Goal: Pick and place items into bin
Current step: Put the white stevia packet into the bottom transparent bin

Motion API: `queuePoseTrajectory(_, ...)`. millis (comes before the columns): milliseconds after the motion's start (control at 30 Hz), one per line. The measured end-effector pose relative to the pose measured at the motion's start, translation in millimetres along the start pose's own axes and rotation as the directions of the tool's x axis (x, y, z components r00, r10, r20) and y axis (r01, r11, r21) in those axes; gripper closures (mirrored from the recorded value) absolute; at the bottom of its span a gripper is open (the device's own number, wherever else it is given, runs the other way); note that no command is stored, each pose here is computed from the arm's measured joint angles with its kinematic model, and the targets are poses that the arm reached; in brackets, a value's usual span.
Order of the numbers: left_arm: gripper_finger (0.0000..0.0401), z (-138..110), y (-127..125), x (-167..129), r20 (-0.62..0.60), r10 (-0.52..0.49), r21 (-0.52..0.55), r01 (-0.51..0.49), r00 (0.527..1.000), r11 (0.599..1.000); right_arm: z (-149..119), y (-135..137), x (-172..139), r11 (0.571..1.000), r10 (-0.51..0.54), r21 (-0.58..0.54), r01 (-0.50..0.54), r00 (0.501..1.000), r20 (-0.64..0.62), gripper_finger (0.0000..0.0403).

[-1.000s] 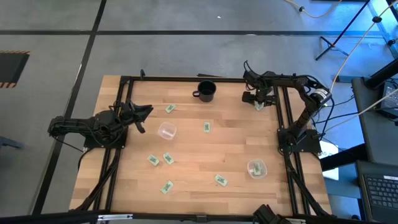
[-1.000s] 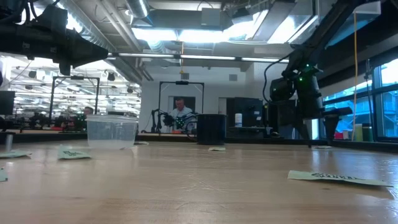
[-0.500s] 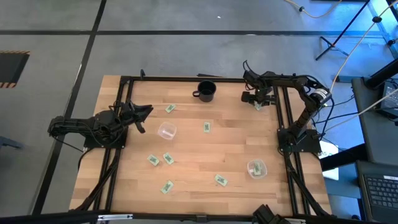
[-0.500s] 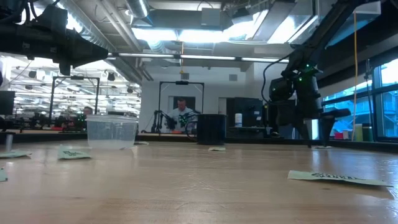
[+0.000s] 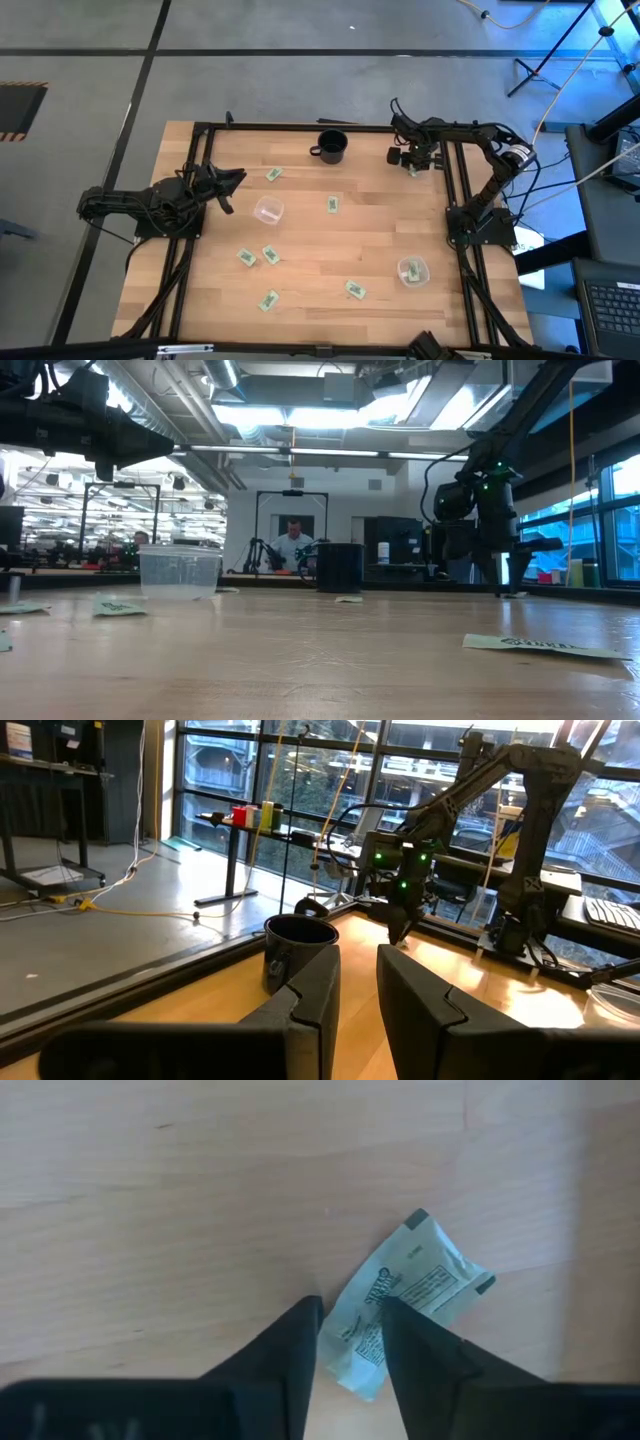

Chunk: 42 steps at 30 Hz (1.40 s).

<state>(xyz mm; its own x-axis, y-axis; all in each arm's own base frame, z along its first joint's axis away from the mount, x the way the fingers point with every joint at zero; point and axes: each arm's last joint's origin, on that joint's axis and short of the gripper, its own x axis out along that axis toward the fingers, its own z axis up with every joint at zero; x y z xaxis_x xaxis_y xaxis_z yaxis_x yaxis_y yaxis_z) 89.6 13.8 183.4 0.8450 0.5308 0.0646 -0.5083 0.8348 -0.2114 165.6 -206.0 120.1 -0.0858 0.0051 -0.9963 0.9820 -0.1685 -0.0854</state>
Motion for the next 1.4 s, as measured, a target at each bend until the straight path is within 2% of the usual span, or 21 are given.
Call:
queuePoseTrajectory(500, 0.0336, -0.1, 0.0, 0.0, 0.0, 0.0, 0.0, 0.0, 1.0, 1.0, 0.8, 6.1, -5.5, 0.99, 0.005, -0.141, -0.005, 1.0, 0.0, 0.0288)
queuePoseTrajectory(1233, 0.0336, 0.0, 0.0, 0.0, 0.0, 0.0, 0.0, 0.0, 1.0, 1.0, 0.5, 6.4, -5.8, 0.986, 0.014, -0.166, -0.016, 1.0, -0.013, 0.0289)
queuePoseTrajectory(1400, 0.0336, 0.0, 0.0, 0.0, 0.0, 0.0, 0.0, 0.0, 1.0, 1.0, 0.3, 6.4, -6.0, 0.985, 0.013, -0.172, -0.015, 1.0, -0.016, 0.031)
